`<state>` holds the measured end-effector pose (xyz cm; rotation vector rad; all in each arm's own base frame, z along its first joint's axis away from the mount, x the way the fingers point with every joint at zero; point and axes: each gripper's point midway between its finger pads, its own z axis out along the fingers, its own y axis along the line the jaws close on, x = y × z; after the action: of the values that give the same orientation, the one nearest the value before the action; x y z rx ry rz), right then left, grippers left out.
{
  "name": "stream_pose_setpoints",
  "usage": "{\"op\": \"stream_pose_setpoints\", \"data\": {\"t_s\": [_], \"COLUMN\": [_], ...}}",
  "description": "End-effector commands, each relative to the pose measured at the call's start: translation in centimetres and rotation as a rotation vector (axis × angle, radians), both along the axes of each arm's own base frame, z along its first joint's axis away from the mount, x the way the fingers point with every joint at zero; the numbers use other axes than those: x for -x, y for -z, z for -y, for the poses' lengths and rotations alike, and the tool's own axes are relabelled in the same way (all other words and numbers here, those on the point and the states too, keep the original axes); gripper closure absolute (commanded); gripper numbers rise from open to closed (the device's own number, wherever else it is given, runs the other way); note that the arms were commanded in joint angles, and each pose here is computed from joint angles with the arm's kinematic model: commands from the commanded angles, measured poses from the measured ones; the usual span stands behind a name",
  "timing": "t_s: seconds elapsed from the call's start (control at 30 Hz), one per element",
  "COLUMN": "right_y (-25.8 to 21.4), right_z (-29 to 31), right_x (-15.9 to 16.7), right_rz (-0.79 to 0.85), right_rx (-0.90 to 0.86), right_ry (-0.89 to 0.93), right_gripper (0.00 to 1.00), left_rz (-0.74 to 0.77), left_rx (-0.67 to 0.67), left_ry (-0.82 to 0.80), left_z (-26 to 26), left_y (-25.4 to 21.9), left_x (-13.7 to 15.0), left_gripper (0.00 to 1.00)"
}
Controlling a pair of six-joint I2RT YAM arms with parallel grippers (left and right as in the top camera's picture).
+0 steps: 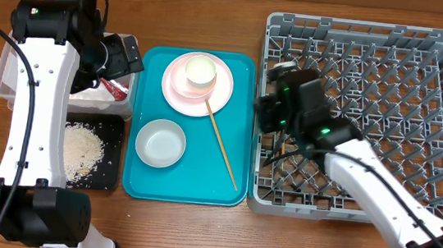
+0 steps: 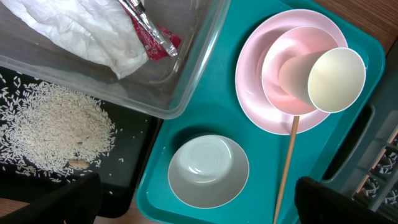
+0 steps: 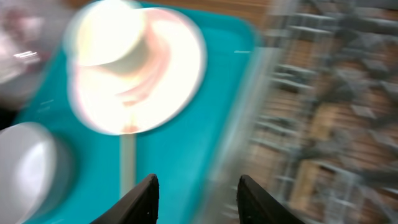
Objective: Sort waste into correct bins and load items into the dishwasher
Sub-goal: 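Carry the chopstick into the grey dish rack and release it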
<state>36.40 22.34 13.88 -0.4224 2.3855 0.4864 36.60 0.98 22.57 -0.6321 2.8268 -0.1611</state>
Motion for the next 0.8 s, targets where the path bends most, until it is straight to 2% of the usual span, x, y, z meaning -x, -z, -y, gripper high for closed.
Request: {"op": "stream_pose_setpoints", "data": {"t_s": [0.0, 0.33, 0.57, 0.7, 0.77], "right_y": [0.7, 6.6, 12.3, 13.2, 13.2], "right_z": [-3.4, -8.0, -8.1, -8.1, -8.1], "right_x": [1.8, 3.0, 3.1, 3.1, 3.1], "right_rz": [-0.003, 0.016, -0.061, -0.072, -0.072], "right_rx": [-0.003, 0.133, 0.195, 0.203, 0.202], "right_ry": [-0.1, -0.153, -0.161, -0.162, -0.162], "right_gripper": [0.57, 0.56, 0.56, 0.56, 0.66], "left_rz": [0.002, 0.002, 0.002, 0.003, 0.002], "left_rx": [-0.005, -0.005, -0.005, -0.005, -0.005], "left_ry": [0.007, 0.007, 0.007, 0.007, 0.007], "left_z": [0.0, 0.0, 0.0, 0.0, 0.0], "left_y": [-0.1, -0.1, -0.1, -0.1, -0.1], "left_x": [0.1, 0.1, 0.1, 0.1, 0.1], "left_gripper": [0.0, 0.0, 0.0, 0.0, 0.0]}}
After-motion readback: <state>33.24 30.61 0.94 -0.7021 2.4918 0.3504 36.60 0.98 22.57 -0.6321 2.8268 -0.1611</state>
